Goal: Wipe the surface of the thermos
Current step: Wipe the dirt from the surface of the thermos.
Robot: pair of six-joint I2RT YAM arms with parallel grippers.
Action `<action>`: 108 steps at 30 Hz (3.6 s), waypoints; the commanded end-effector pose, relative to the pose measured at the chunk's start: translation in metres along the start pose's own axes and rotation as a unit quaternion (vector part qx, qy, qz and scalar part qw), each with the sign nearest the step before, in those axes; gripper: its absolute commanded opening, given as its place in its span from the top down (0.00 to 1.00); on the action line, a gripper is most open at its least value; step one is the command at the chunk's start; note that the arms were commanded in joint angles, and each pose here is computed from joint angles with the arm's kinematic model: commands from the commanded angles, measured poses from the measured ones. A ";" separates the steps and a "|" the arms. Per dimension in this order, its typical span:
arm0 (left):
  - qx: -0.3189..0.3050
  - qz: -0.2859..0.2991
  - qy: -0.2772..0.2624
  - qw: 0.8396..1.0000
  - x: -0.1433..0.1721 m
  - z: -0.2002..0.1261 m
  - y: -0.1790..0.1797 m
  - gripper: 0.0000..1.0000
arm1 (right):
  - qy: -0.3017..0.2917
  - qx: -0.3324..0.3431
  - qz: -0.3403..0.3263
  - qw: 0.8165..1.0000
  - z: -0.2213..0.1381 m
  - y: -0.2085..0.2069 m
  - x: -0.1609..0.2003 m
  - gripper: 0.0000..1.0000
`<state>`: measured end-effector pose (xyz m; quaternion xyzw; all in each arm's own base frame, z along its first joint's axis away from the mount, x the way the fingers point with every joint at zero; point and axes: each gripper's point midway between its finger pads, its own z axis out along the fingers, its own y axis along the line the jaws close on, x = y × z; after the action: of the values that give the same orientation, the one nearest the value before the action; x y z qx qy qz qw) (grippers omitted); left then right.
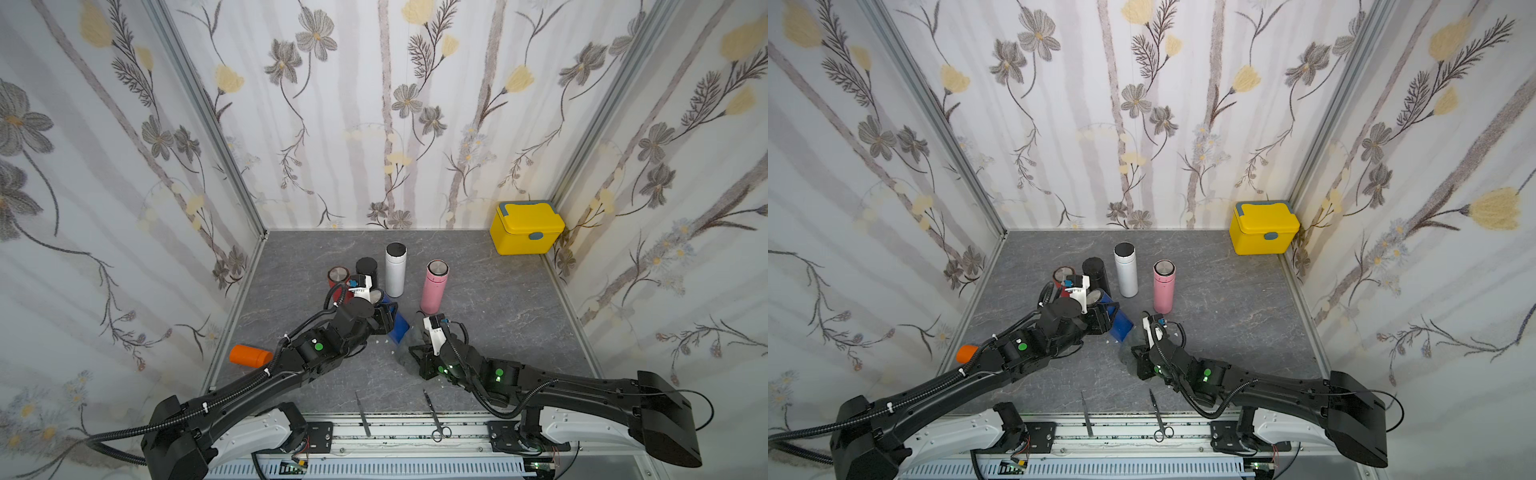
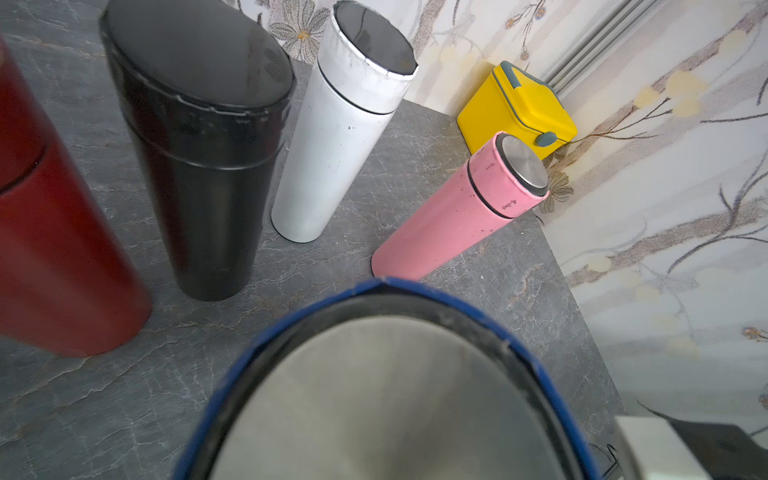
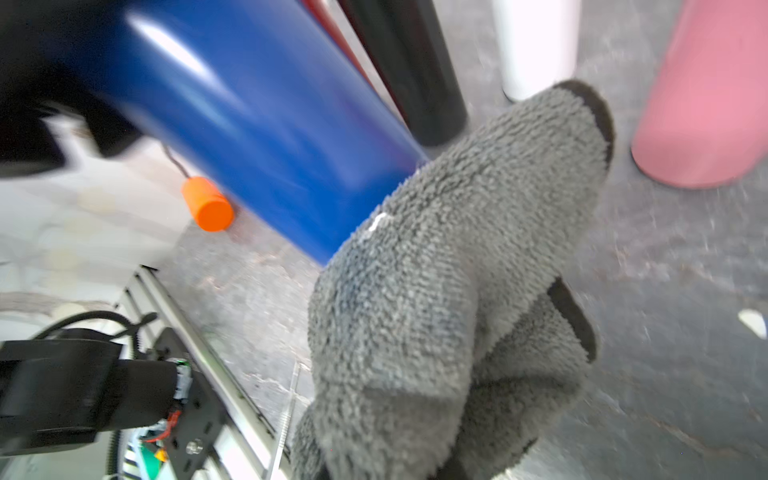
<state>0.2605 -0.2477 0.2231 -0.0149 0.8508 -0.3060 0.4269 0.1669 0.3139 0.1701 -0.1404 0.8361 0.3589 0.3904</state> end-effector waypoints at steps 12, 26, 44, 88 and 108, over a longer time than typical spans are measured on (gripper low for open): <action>0.039 -0.042 -0.036 0.998 -0.024 -0.004 -0.023 1.00 | -0.042 0.092 0.013 0.995 0.036 -0.018 -0.005 1.00; 0.032 -0.010 -0.029 0.999 -0.018 -0.003 -0.018 1.00 | -0.095 0.008 -0.026 0.995 -0.002 0.037 -0.050 1.00; 0.107 0.146 -0.025 0.983 -0.008 -0.018 -0.037 1.00 | 0.013 0.035 0.071 0.997 -0.005 -0.042 0.003 1.00; 0.260 0.282 -0.034 0.923 0.024 -0.033 -0.082 1.00 | 0.018 0.042 0.103 0.994 -0.011 -0.079 0.007 1.00; 0.260 0.302 -0.064 0.915 0.021 -0.046 -0.084 1.00 | -0.058 -0.071 0.055 0.994 -0.015 -0.003 -0.083 1.00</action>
<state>0.1938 -0.2933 0.2370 0.3416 0.7227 -0.3386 0.4964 0.2208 0.2856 0.2442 -0.0985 0.8013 0.4076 0.4267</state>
